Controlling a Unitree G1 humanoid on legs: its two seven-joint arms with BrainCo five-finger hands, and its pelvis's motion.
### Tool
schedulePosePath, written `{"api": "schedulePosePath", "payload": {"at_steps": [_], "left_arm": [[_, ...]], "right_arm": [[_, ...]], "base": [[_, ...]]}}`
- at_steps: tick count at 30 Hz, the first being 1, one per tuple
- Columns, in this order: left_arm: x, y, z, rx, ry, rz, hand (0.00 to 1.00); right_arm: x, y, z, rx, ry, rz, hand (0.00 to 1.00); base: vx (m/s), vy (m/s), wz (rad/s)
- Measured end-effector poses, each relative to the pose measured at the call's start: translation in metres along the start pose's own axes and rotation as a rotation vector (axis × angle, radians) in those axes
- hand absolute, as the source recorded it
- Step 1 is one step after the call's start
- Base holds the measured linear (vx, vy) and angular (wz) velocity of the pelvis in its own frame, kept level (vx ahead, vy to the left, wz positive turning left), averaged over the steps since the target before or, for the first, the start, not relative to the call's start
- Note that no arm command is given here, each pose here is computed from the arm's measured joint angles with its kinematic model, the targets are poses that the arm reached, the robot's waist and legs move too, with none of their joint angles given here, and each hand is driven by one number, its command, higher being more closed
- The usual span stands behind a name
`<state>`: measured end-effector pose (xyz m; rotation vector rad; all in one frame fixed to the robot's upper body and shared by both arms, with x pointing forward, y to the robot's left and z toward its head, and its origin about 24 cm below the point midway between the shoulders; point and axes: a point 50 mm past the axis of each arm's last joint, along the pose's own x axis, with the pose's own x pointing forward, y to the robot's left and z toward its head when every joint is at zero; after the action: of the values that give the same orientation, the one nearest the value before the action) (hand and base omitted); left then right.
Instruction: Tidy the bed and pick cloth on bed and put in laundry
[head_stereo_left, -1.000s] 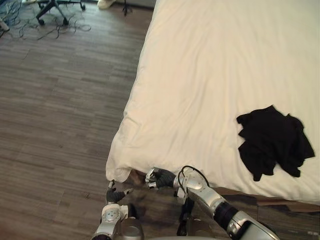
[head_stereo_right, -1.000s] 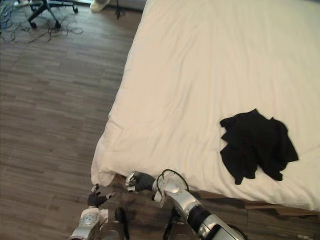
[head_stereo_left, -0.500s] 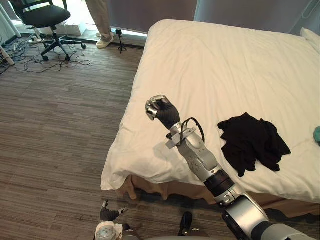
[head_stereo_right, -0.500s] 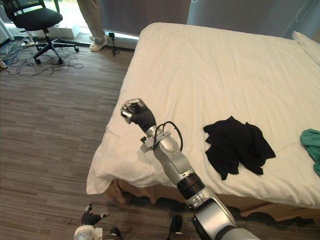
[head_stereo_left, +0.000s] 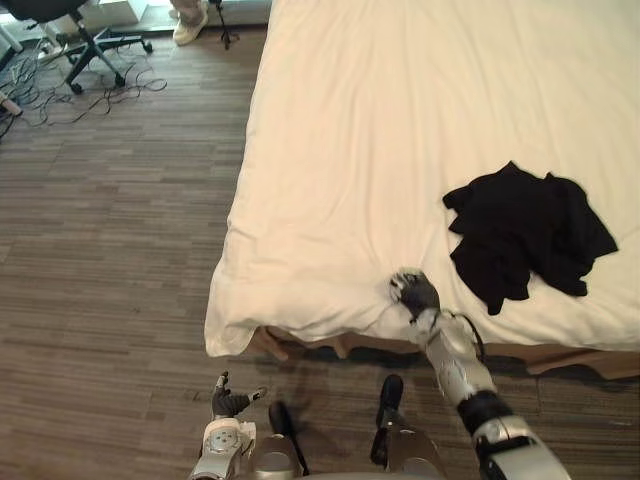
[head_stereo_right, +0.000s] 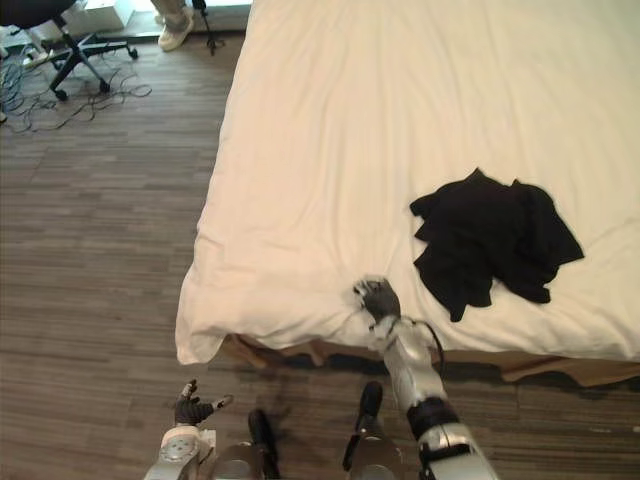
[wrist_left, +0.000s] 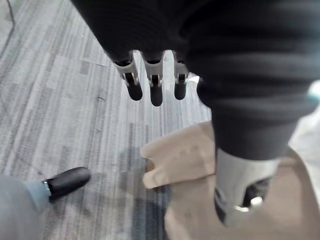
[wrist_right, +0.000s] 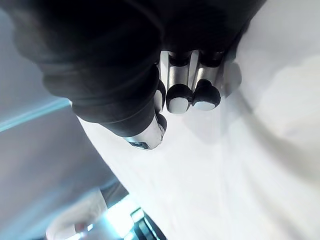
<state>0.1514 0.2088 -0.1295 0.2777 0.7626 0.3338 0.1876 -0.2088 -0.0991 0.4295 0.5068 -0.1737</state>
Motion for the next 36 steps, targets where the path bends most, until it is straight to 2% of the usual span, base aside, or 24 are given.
{"api": "schedulePosePath", "payload": {"at_steps": [2, 3, 6, 7, 8, 10, 12, 14, 16, 18, 22, 23, 25, 32, 36], "left_arm": [[0.0, 0.002, -0.002, -0.004, 0.009, 0.01, 0.0], [-0.001, 0.004, -0.006, -0.008, 0.022, 0.018, 0.0], [-0.004, 0.016, -0.019, -0.032, 0.061, 0.066, 0.0], [-0.005, 0.021, -0.024, -0.049, 0.09, 0.092, 0.0], [-0.023, 0.021, -0.06, -0.08, 0.231, 0.127, 0.0], [-0.038, 0.018, -0.084, -0.068, 0.32, 0.117, 0.0], [-0.044, 0.019, -0.093, -0.062, 0.368, 0.118, 0.0], [-0.044, 0.017, -0.093, -0.048, 0.366, 0.1, 0.0], [-0.042, 0.027, -0.094, -0.017, 0.361, 0.108, 0.0], [-0.053, 0.032, -0.109, 0.0, 0.421, 0.119, 0.0], [-0.053, 0.037, -0.114, 0.001, 0.488, 0.068, 0.0], [-0.048, 0.037, -0.11, -0.004, 0.476, 0.042, 0.0], [-0.049, 0.022, -0.107, 0.018, 0.458, -0.031, 0.0], [-0.022, 0.036, -0.069, 0.045, 0.266, -0.014, 0.0], [-0.007, 0.02, -0.033, 0.009, 0.108, -0.065, 0.0]], "right_arm": [[-0.051, -0.055, -0.062, 0.042, 0.257, -0.224, 0.0], [-0.076, -0.072, -0.082, 0.03, 0.359, -0.28, 0.0], [-0.137, -0.098, -0.122, -0.023, 0.605, -0.34, 0.0], [-0.142, -0.099, -0.125, -0.04, 0.635, -0.337, 0.0], [-0.15, -0.114, -0.119, -0.079, 0.657, -0.37, 0.0], [-0.147, -0.124, -0.108, -0.083, 0.606, -0.402, 0.0], [-0.133, -0.119, -0.098, -0.031, 0.508, -0.402, 0.0], [-0.114, -0.103, -0.09, 0.021, 0.366, -0.36, 0.0], [-0.092, -0.07, -0.088, 0.075, 0.252, -0.288, 0.0], [-0.077, -0.05, -0.079, 0.044, 0.175, -0.247, 0.0], [-0.054, -0.046, -0.054, -0.07, 0.1, -0.25, 0.0], [-0.041, -0.041, -0.042, -0.074, 0.057, -0.236, 0.0], [-0.035, -0.054, -0.027, -0.1, 0.033, -0.276, 0.0], [-0.03, -0.047, -0.034, -0.15, 0.067, -0.247, 0.0], [-0.034, -0.052, -0.037, -0.177, 0.088, -0.26, 0.0]], "base": [[0.18, 0.057, -0.64], [0.16, 0.04, -0.77], [0.16, -0.032, -1.33], [0.16, -0.017, -2.55], [0.1, 0.02, -2.48], [0.0, 0.144, -2.36], [-0.11, 0.214, -1.51], [-0.21, 0.2, -1.02], [-0.33, 0.174, -1.57], [-0.14, 0.035, -1.76], [-0.12, 0.031, -1.2], [-0.34, -0.007, -1.32], [-0.13, -0.014, -0.89], [-0.11, -0.184, -0.81], [-0.11, -0.368, -0.59]]}}
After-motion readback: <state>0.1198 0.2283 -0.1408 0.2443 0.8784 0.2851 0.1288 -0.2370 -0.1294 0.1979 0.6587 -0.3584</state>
